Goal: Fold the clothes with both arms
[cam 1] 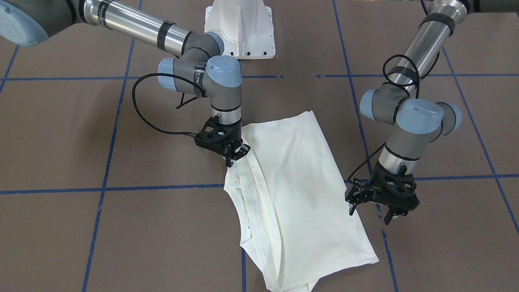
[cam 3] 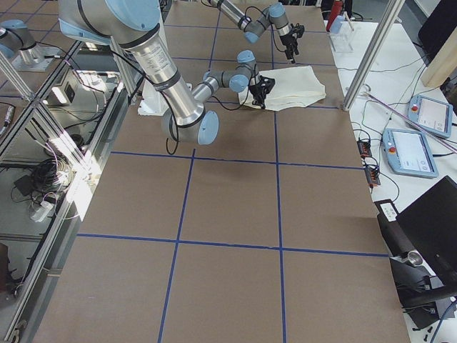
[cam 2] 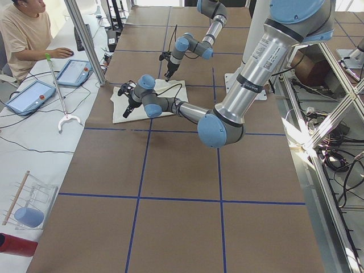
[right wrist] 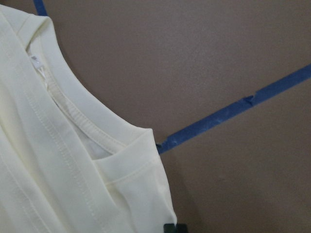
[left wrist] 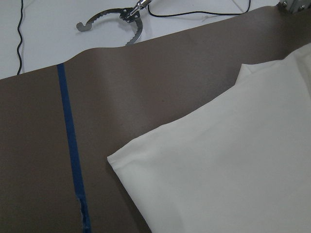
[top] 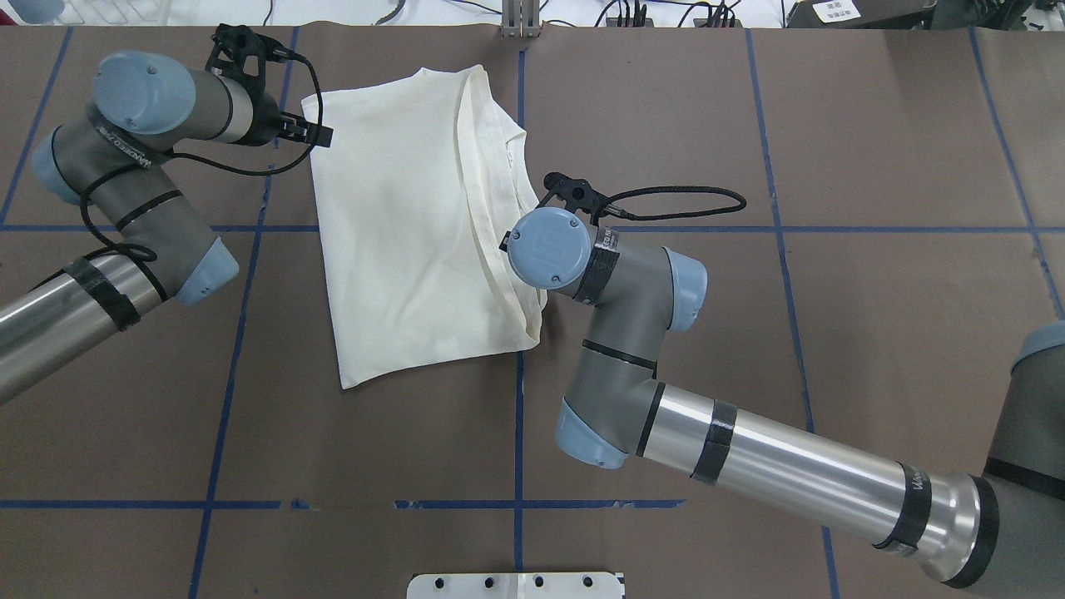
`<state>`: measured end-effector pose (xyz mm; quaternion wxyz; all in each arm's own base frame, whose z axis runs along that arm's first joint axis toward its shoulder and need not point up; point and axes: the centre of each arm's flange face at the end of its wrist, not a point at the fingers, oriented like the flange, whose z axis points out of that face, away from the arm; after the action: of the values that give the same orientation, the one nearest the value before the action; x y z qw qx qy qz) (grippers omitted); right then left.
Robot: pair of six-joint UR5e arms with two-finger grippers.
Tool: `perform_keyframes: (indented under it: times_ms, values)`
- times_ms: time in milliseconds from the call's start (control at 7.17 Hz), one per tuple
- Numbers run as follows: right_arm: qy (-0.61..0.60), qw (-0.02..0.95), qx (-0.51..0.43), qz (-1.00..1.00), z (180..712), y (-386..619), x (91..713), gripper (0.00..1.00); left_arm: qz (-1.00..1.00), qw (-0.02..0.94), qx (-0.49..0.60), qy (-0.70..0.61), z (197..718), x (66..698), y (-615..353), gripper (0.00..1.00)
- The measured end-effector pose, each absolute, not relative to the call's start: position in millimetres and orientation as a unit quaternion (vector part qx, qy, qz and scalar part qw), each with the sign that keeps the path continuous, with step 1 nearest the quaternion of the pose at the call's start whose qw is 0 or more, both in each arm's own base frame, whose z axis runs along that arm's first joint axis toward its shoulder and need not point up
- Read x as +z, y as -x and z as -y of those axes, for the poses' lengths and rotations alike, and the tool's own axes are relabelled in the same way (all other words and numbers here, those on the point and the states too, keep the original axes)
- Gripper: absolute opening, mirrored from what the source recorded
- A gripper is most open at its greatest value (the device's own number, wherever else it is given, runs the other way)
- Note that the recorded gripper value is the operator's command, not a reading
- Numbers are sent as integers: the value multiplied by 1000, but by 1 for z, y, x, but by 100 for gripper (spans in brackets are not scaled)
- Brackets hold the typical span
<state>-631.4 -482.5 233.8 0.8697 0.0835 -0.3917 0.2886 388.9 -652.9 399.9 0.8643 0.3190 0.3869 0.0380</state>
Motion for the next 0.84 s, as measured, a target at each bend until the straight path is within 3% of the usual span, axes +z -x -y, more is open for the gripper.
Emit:
perform_keyframes:
  times_ms: [418,837]
  values:
    - [-82,869,287,395,464,603,232,0,-390,864,37,-317,650,399,-392,100]
    - [-96,870,260,407,361,545,271,0,-398,861,32,-314,645,393,-398,100]
